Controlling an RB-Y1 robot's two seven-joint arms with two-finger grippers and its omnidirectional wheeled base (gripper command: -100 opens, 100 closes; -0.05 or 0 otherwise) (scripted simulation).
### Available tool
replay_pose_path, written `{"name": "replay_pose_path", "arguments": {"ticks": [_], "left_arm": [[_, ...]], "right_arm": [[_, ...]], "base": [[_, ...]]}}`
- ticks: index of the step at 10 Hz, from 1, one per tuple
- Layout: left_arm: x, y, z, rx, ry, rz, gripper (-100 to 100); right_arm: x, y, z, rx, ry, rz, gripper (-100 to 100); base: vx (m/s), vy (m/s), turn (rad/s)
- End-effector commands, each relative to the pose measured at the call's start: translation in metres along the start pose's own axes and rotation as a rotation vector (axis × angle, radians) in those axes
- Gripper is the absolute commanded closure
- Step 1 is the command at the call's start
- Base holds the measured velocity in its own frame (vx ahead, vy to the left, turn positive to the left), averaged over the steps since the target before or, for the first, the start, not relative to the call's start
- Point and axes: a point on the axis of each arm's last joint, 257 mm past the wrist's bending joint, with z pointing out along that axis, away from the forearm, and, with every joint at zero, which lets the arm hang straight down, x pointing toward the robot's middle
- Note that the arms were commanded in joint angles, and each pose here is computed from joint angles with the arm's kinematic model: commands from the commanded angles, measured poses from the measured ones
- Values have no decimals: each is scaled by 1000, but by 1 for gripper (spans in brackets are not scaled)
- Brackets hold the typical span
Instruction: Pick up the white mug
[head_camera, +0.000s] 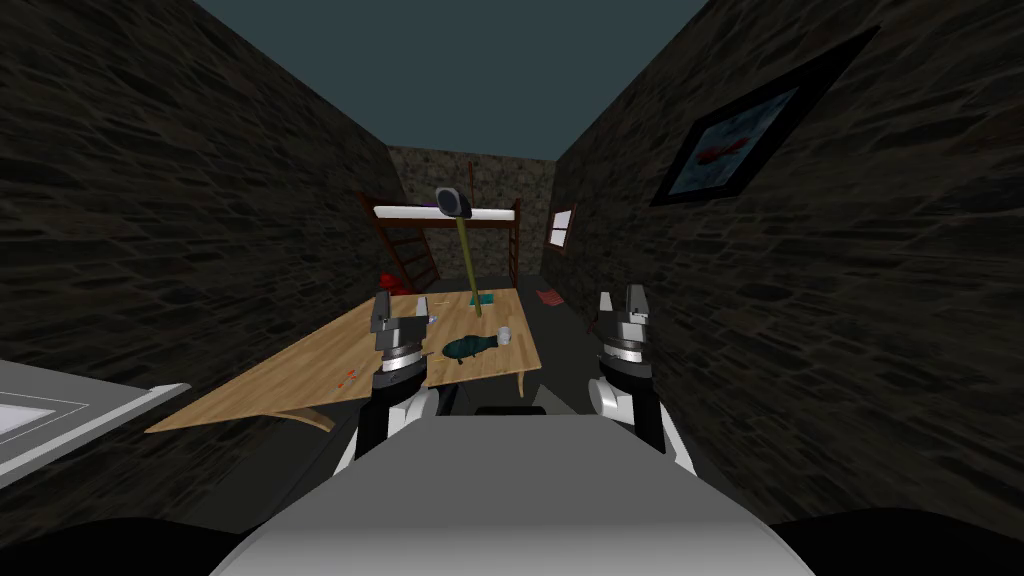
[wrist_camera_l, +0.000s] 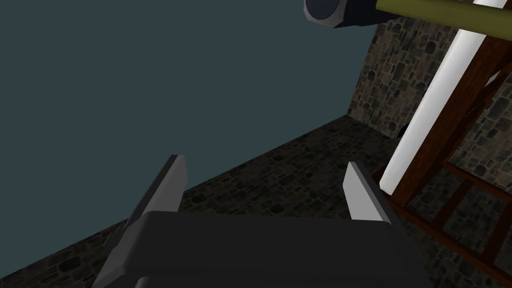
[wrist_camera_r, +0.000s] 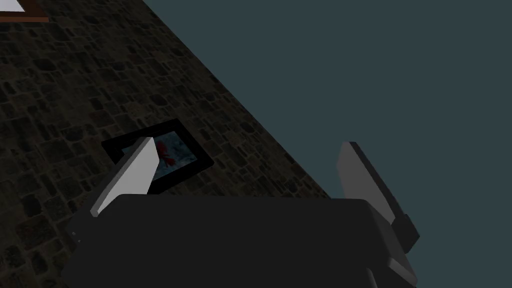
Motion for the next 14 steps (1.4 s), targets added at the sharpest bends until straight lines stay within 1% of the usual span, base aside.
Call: {"name": "replay_pose_path", "arguments": {"ticks": [1,4,7,9,11,14], "left_arm": [[4,3,-1,-9,30,4,-100],[10,13,-4,-42,88,8,-100],[10,31,-9,-96,124,5,-100],[6,48,-16,-146,135,1,-100],[-1,68,-26,-210,136,-1,-100],[-19,105,-49,-330,119,2,-100]], "right_arm": [[0,0,0,0,0,0,0],[0,0,0,0,0,0,0],[0,0,0,0,0,0,0],[0,0,0,0,0,0,0],[0,0,0,0,0,0,0],[0,0,0,0,0,0,0]], "base": [[-48,-29,-16],[-123,-106,-39],[-124,-152,-67],[-91,-177,-72],[-66,-215,-87],[-9,-255,-92]]}}
